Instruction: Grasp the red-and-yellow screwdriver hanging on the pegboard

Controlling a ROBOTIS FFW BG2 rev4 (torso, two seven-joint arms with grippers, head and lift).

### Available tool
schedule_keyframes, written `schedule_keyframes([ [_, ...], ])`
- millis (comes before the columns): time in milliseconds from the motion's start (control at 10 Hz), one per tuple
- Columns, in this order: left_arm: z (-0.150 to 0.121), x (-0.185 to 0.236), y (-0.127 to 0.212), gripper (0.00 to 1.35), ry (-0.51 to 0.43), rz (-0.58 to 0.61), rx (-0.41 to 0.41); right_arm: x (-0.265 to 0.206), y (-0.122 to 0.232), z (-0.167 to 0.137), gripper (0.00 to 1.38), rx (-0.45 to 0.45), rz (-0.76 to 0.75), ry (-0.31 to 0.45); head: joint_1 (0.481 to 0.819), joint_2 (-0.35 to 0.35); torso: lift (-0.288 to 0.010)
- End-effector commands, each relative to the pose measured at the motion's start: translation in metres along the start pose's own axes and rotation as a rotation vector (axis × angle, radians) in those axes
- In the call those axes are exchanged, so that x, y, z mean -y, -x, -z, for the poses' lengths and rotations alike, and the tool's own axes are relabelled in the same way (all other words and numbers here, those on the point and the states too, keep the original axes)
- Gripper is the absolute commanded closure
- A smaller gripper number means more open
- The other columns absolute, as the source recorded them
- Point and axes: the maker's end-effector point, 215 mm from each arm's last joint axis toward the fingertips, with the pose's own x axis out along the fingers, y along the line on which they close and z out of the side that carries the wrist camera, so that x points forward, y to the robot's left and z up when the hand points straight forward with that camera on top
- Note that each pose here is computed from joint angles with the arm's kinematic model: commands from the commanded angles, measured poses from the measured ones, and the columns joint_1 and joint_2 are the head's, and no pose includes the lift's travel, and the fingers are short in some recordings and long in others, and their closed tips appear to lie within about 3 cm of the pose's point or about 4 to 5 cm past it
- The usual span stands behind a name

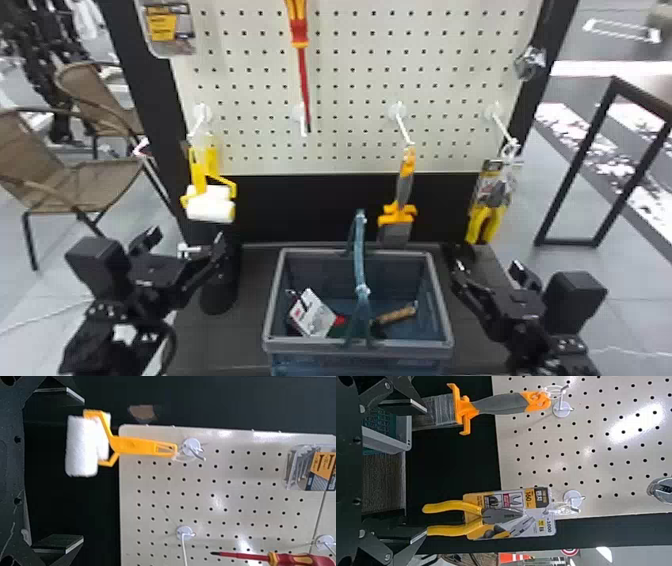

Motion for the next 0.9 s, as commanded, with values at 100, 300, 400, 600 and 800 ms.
schedule_keyframes([
  [100, -0.036, 0.025, -0.022, 0.09, 0.032, 0.106, -0.038, 0.0, 0.0, 0.0, 0.22, 0.0, 0.001, -0.003, 0.549, 0.0, -0.1],
  [300, -0.075, 0.037, -0.028, 0.09, 0.021, 0.139, -0.013, -0.001, 0.0, 0.001, 0.22, -0.001, -0.002, -0.004, 0.549, 0.0, -0.1],
  [400, -0.09, 0.039, -0.03, 0.09, 0.02, 0.142, 0.007, 0.0, 0.0, 0.001, 0.22, -0.001, 0.0, -0.004, 0.549, 0.0, -0.1],
  [600, -0.109, 0.047, -0.038, 0.09, 0.03, 0.166, 0.01, 0.0, -0.001, 0.0, 0.22, 0.0, 0.0, -0.004, 0.549, 0.0, -0.1],
  [800, -0.129, 0.057, -0.051, 0.09, 0.035, 0.201, 0.009, 0.0, -0.001, 0.0, 0.22, 0.0, 0.0, -0.004, 0.549, 0.0, -0.1],
])
